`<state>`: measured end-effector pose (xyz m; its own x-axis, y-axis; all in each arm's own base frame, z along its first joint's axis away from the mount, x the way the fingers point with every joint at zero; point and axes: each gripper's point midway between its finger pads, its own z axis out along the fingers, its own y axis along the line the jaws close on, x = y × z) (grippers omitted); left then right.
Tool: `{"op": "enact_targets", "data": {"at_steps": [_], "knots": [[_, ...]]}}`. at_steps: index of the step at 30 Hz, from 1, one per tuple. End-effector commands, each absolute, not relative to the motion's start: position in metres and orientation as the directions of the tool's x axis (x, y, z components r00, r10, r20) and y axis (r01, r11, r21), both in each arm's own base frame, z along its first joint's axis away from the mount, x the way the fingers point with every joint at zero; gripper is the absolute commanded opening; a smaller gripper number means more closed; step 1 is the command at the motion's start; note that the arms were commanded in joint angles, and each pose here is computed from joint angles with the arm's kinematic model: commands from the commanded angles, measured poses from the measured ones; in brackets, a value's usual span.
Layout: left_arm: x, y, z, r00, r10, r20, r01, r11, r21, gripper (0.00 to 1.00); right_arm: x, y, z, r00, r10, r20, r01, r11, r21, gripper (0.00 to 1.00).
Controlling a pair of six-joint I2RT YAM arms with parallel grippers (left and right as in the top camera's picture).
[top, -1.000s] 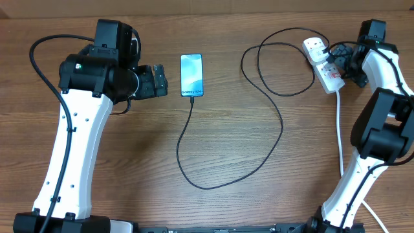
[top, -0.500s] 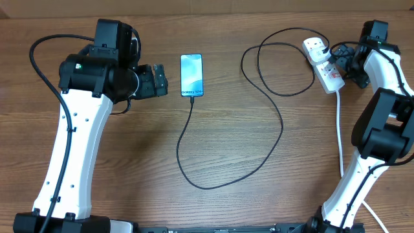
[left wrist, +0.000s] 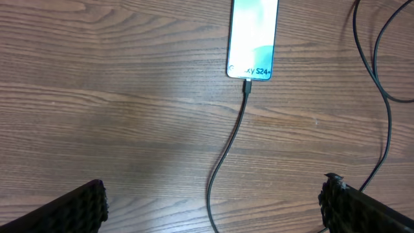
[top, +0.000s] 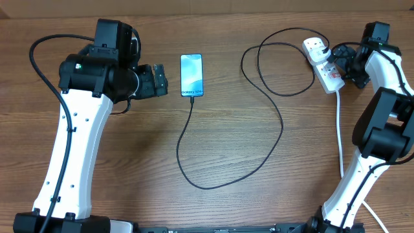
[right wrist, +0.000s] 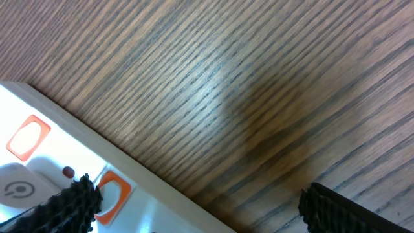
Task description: Plug charger to phone and switch on socket
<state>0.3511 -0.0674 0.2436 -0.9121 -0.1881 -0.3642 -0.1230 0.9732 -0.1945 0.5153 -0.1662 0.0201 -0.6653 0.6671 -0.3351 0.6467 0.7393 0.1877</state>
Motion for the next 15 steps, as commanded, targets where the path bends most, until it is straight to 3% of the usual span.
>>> {"op": "enact_targets", "data": {"at_steps": [1,15], "knots": [[0.3527,-0.0682,0.2426,-0.912,-0.189,-0.365,-0.123,0.973,-0.196,0.99,0.5080,-0.1422,-0.0067,-0.726,0.644,-0.241,0.607,0.765,0.215,1.00],[0.3526,-0.0682,0.2425,-0.912,-0.189,-0.365,-0.123,0.973,-0.196,1.00,0.5007,-0.1408,0.0001,-0.749,0.628,-0.214,0.595,0.778,0.200,1.00]]}}
